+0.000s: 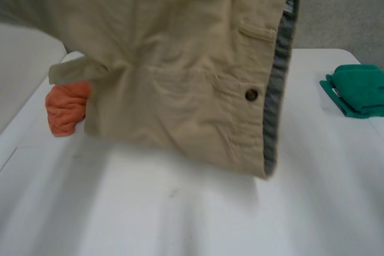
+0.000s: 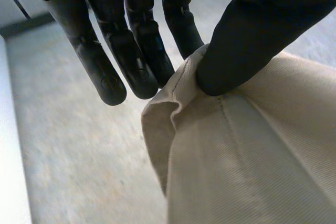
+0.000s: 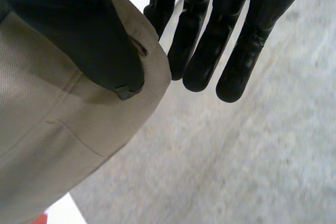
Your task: Fold the laundry.
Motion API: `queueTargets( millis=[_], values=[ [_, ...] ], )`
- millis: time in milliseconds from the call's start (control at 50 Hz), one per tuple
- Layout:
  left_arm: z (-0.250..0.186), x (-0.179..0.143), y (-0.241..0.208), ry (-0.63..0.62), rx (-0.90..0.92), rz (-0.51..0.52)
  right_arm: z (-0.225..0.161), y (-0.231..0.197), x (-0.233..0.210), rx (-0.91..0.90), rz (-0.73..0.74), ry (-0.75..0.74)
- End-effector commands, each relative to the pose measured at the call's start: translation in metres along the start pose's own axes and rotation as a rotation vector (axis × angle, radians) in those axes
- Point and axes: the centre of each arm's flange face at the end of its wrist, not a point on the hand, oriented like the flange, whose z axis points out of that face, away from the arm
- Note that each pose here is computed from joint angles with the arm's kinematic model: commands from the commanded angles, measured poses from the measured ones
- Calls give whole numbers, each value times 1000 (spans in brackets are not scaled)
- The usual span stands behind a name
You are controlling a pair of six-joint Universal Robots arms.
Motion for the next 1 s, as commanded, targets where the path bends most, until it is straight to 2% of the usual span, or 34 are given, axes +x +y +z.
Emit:
queueTargets(
  millis=[20, 80, 140, 220, 320, 360, 480, 560, 720, 820, 920, 1000],
  values=[
    [16, 20, 119, 45, -243, 34, 25, 91, 19, -177, 97, 14],
    [18, 26, 156, 55, -293, 54, 32, 123, 22, -232, 130, 13],
    [15, 36, 223, 77, -367, 108, 38, 160, 25, -287, 159, 14],
    [14, 48, 269, 97, -383, 143, 46, 204, 30, -334, 138, 27],
    [9, 70, 316, 165, -362, 126, 57, 248, 43, -344, 29, 106],
    [9, 85, 327, 211, -323, 112, 62, 262, 53, -342, -60, 175],
    [16, 91, 324, 206, -279, 104, 68, 251, 73, -325, -309, 306],
    [19, 84, 308, 169, -275, 110, 67, 220, 73, -297, -349, 328],
    [-9, 67, 266, 171, -351, 120, 23, 195, 44, -453, -276, 264],
    [-54, 59, 245, 216, -509, 121, -14, 195, 18, -594, -217, 206],
    [-95, 52, 250, 253, -701, 124, -58, 206, -15, -743, -134, 126],
    [-127, 43, 266, 275, -839, 123, -82, 227, -40, -788, -84, 22]
  ],
)
